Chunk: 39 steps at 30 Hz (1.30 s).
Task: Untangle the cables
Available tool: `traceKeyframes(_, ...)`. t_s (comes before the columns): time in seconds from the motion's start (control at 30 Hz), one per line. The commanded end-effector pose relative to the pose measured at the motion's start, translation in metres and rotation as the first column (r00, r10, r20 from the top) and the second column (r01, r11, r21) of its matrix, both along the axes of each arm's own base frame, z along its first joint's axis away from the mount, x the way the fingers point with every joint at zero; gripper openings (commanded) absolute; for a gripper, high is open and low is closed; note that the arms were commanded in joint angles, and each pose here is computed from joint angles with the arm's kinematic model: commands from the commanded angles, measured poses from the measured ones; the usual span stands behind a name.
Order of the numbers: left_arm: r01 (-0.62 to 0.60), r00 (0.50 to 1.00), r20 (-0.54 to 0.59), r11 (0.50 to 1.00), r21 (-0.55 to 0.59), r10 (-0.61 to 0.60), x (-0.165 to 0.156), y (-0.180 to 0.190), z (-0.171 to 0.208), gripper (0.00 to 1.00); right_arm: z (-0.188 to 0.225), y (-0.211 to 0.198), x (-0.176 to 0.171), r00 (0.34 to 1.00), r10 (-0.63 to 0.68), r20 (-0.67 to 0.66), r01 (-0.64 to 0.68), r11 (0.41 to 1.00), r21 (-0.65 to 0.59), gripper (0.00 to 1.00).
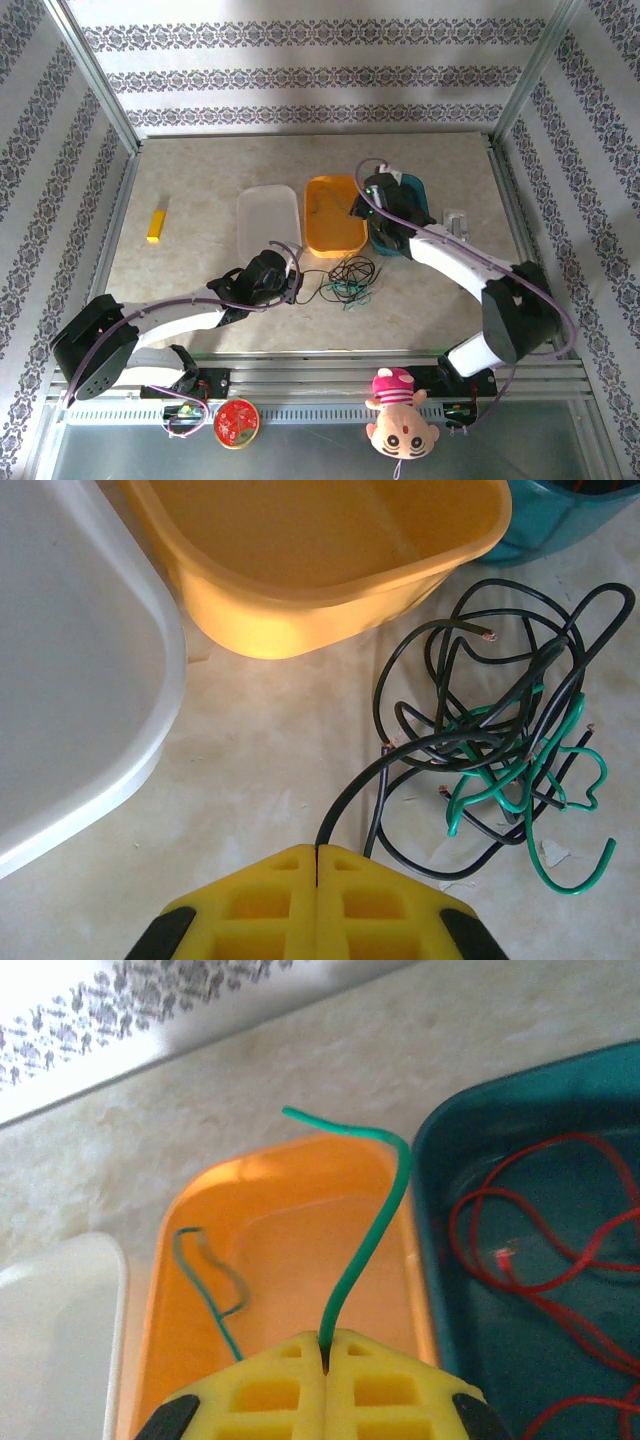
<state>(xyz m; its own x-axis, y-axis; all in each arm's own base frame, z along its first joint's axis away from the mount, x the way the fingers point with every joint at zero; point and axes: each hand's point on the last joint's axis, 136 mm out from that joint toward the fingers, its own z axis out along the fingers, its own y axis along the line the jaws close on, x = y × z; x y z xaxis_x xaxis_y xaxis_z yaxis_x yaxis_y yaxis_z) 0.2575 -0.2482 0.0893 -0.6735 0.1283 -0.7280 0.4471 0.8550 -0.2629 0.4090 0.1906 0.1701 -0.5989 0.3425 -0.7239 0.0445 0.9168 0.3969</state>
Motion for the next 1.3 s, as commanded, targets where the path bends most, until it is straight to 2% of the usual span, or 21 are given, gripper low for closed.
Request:
traceKeyframes(0.0, -0.03, 0.999, 0.014, 0.999, -0.033, 0.03, 0.009, -0.001, 0.009, 0.0, -0.009, 0.032, -0.002, 0.995, 0.079, -0.068, -0.074, 0.995, 0.063, 0.0)
traceKeyframes(0.17, -0.029, 1.0, 0.008, 0.999, -0.032, 0.029, 0.009, -0.001, 0.008, 0.0, -0.044, 0.051, -0.006, 0.972, 0.127, -0.197, -0.104, 0.987, 0.123, 0.0)
traceKeyframes(0.2, -0.029, 1.0, 0.008, 0.999, -0.031, 0.03, 0.009, -0.001, 0.008, 0.0, -0.045, 0.051, -0.006, 0.972, 0.124, -0.2, -0.1, 0.987, 0.122, 0.04)
traceKeyframes(0.23, -0.028, 1.0, 0.009, 0.999, -0.032, 0.028, 0.009, -0.001, 0.009, 0.0, -0.045, 0.049, -0.005, 0.973, 0.117, -0.198, -0.095, 0.989, 0.117, 0.09)
traceKeyframes(0.33, -0.029, 0.999, 0.012, 0.999, -0.035, 0.03, 0.009, -0.001, 0.01, 0.0, -0.037, 0.041, -0.004, 0.978, 0.101, -0.183, -0.085, 0.992, 0.091, 0.38)
traceKeyframes(0.4, -0.027, 1.0, 0.01, 0.999, -0.037, 0.027, 0.009, -0.002, 0.01, 0.0, -0.03, 0.036, -0.003, 0.981, 0.093, -0.169, -0.086, 0.995, 0.051, 0.48)
traceKeyframes(0.47, -0.024, 1.0, 0.008, 0.999, -0.033, 0.024, 0.009, -0.002, 0.009, 0.0, -0.02, 0.028, -0.003, 0.985, 0.086, -0.148, -0.086, 0.996, 0.004, 0.53)
traceKeyframes(0.7, -0.019, 1.0, 0.013, 0.999, -0.031, 0.019, 0.01, -0.004, 0.01, 0.0, 0.013, -0.001, -0.023, 0.992, 0.09, -0.091, -0.097, 0.992, -0.084, 0.56)
traceKeyframes(0.83, -0.015, 1.0, 0.012, 1.0, -0.027, 0.015, 0.011, -0.005, 0.008, 0.0, 0.007, -0.001, -0.056, 0.967, 0.201, -0.159, -0.219, 0.97, -0.104, 0.56)
traceKeyframes(0.93, -0.008, 1.0, 0.01, 1.0, -0.022, 0.009, 0.011, -0.006, 0.007, 0.0, -0.007, 0.005, -0.09, 0.92, 0.318, -0.231, -0.34, 0.938, -0.065, 0.55)
traceKeyframes(1.03, -0.008, 1.0, 0.01, 1.0, -0.016, 0.008, 0.011, -0.006, 0.005, 0.0, -0.025, 0.003, -0.124, 0.871, 0.377, -0.316, -0.405, 0.914, -0.025, 0.54)
traceKeyframes(1.13, -0.006, 1.0, 0.011, 1.0, -0.01, 0.006, 0.012, -0.007, 0.004, 0.0, -0.035, -0.015, -0.135, 0.884, 0.322, -0.338, -0.365, 0.928, -0.071, 0.54)
traceKeyframes(1.27, -0.006, 1.0, 0.015, 1.0, -0.003, 0.006, 0.015, -0.008, 0.004, 0.0, -0.027, -0.027, -0.123, 0.915, 0.262, -0.306, -0.3, 0.95, -0.087, 0.53)
